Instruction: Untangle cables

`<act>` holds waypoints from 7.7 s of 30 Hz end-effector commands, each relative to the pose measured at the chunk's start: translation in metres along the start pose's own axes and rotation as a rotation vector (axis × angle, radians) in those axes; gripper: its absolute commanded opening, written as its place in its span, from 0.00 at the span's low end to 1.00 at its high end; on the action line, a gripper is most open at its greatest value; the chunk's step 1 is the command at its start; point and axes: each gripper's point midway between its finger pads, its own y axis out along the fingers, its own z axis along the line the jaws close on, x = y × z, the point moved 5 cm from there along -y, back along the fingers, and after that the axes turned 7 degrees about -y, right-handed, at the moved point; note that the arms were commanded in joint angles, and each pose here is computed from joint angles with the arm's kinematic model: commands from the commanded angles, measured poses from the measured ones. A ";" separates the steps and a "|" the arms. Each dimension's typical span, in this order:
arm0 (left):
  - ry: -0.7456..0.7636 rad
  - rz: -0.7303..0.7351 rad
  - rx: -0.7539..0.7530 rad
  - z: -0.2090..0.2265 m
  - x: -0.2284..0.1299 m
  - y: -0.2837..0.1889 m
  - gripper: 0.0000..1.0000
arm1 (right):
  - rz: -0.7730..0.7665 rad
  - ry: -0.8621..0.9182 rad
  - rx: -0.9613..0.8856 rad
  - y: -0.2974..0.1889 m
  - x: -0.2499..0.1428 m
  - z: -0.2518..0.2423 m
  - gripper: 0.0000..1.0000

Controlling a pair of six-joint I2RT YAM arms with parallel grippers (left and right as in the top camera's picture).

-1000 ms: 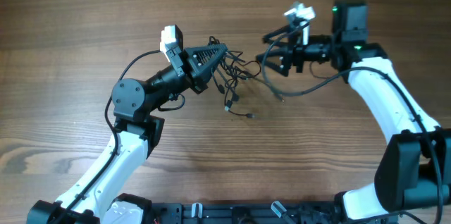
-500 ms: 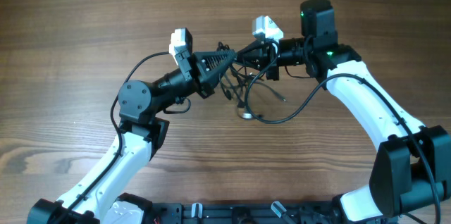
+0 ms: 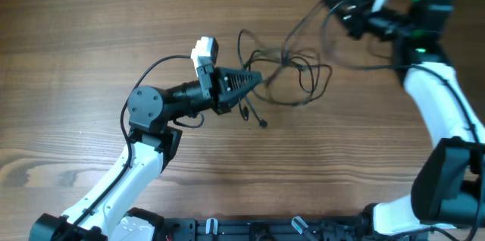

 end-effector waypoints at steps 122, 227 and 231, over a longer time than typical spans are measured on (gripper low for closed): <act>-0.625 -0.623 1.708 0.311 0.067 -0.193 0.16 | -0.122 0.500 -1.988 -0.314 0.048 -0.083 0.04; -0.281 -1.204 1.329 0.069 0.034 -0.210 1.00 | 1.092 -0.625 0.242 0.143 -0.298 0.139 0.07; -0.283 -1.201 1.327 0.069 0.034 -0.210 1.00 | 1.078 -0.566 0.198 0.145 -0.287 0.142 0.04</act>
